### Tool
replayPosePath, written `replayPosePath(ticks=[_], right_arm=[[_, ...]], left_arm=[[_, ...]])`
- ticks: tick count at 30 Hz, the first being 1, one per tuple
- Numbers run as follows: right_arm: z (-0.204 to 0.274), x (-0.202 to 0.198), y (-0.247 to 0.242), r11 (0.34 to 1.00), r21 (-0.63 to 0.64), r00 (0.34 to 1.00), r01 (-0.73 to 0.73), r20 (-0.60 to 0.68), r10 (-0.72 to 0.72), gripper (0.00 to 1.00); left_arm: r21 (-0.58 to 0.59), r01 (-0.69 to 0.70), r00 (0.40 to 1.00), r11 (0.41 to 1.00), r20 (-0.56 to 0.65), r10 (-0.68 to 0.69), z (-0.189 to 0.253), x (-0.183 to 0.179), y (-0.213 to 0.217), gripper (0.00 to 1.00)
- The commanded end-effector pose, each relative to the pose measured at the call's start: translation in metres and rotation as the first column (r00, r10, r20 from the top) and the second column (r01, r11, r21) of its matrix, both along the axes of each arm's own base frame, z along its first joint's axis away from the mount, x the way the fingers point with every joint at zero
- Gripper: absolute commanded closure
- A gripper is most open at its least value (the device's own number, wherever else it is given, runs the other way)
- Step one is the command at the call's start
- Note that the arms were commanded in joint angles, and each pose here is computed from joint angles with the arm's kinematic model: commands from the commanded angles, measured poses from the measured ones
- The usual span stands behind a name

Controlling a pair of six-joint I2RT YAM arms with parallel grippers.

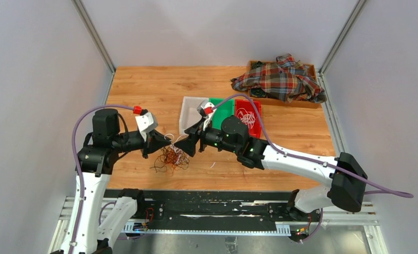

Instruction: Untangle the cables

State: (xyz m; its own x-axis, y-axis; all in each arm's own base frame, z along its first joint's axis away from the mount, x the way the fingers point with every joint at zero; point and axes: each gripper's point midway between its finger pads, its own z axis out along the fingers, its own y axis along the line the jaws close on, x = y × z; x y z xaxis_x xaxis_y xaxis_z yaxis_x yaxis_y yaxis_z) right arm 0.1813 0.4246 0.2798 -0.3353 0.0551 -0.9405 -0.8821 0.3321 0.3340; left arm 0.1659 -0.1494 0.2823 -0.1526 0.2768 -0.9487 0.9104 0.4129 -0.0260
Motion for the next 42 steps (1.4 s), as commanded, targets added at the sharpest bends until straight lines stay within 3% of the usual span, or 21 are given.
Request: replayPosePath(ticks=[1, 20, 27, 35, 42], right_arm=[[0.004, 0.011, 0.001, 0.998, -0.011, 0.997, 0.062, 0.052, -0.062, 0.30], [-0.011, 0.021, 0.031, 0.993, -0.062, 0.992, 0.098, 0.086, -0.093, 0.38], [-0.048, 0.043, 0.005, 0.963, -0.131, 0.972, 0.235, 0.050, -0.230, 0.37], [0.015, 0.042, -0.030, 0.964, -0.025, 0.959, 0.265, 0.115, -0.260, 0.31], [0.058, 0.006, -0.015, 0.991, 0.110, 0.985, 0.070, 0.147, -0.086, 0.27]], left_arm=[[-0.050, 0.019, 0.999, 0.999, 0.035, -0.017, 0.025, -0.006, -0.005, 0.99], [-0.087, 0.049, 0.997, 0.995, 0.063, -0.043, 0.055, -0.009, -0.010, 0.99], [-0.079, 0.027, 0.993, 0.997, 0.120, -0.017, 0.072, -0.001, -0.008, 0.99], [-0.082, -0.115, 0.979, 0.990, 0.161, 0.127, 0.072, 0.026, 0.003, 1.00], [-0.141, -0.197, 0.972, 0.970, 0.098, 0.212, 0.077, 0.039, 0.005, 1.00]])
